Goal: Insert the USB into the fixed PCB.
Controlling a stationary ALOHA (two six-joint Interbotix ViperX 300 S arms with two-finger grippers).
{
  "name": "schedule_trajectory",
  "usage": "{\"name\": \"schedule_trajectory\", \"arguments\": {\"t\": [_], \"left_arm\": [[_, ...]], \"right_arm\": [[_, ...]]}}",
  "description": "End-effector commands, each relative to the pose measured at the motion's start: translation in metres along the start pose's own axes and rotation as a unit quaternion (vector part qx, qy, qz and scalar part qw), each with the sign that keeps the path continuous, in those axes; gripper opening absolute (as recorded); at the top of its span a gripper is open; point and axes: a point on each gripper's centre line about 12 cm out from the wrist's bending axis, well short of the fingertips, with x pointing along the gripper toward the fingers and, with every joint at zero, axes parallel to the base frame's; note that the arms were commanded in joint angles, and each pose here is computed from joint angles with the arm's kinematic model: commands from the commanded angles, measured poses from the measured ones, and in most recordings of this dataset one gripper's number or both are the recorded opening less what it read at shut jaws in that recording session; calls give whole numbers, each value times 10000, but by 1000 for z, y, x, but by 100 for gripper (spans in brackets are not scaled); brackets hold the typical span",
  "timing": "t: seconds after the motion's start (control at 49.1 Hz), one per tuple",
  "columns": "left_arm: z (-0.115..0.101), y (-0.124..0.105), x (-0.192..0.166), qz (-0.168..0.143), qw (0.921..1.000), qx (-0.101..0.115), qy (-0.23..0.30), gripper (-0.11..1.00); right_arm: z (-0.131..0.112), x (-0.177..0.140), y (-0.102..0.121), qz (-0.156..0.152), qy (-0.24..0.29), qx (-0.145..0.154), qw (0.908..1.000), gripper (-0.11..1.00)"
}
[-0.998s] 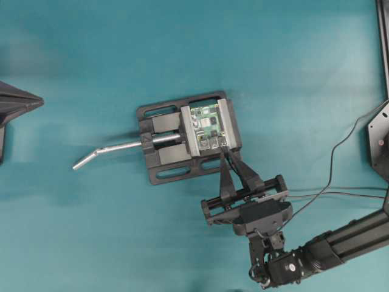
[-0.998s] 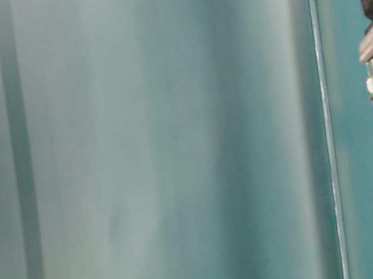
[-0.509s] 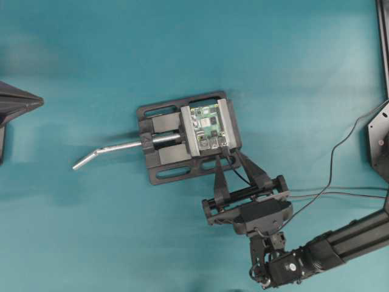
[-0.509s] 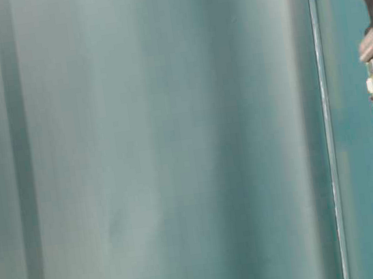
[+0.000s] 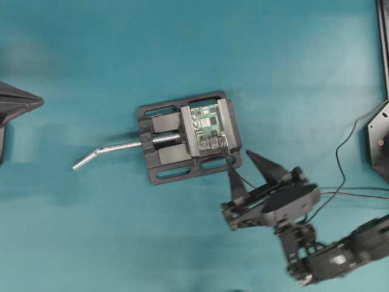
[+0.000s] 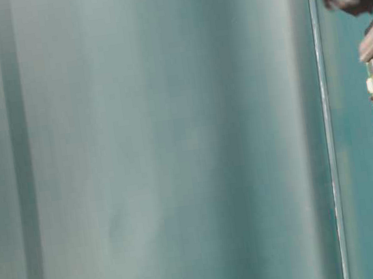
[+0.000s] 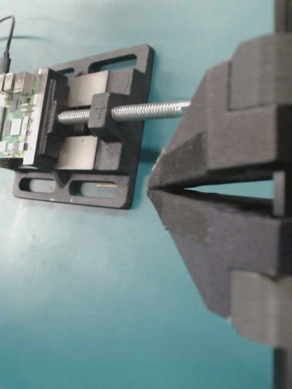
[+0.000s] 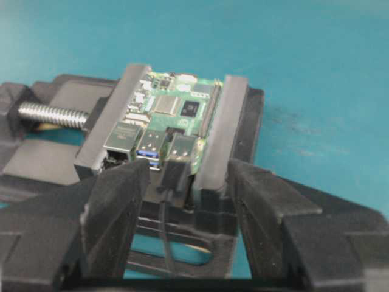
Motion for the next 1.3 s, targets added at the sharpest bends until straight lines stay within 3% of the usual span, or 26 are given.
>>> {"name": "schedule_trajectory", "arguments": {"t": [0.0,0.285,0.509,0.672,0.855,1.1,1.283], "left_arm": [[12,-2,-1,-17,9999,-7,-129,4],[12,-2,-1,-18,9999,-7,-137,4],[12,-2,-1,-17,9999,-7,-129,4],[12,-2,-1,-17,9999,-7,-129,4],[12,-2,-1,-17,9999,-7,-129,4],[12,-2,-1,-17,9999,-7,-129,4],[12,-2,-1,-17,9999,-7,-129,4]], "right_arm": [[24,-6,-6,322,97,147,9993,61],[70,-1,-53,1388,131,17,9902,61],[90,21,-93,1877,542,32,9807,61],[103,37,-108,2585,1055,54,9602,61],[126,48,-131,3169,1107,-94,9419,61],[134,51,-169,3497,1158,-695,9271,61],[129,33,-194,3817,1267,-916,9110,61]]}}
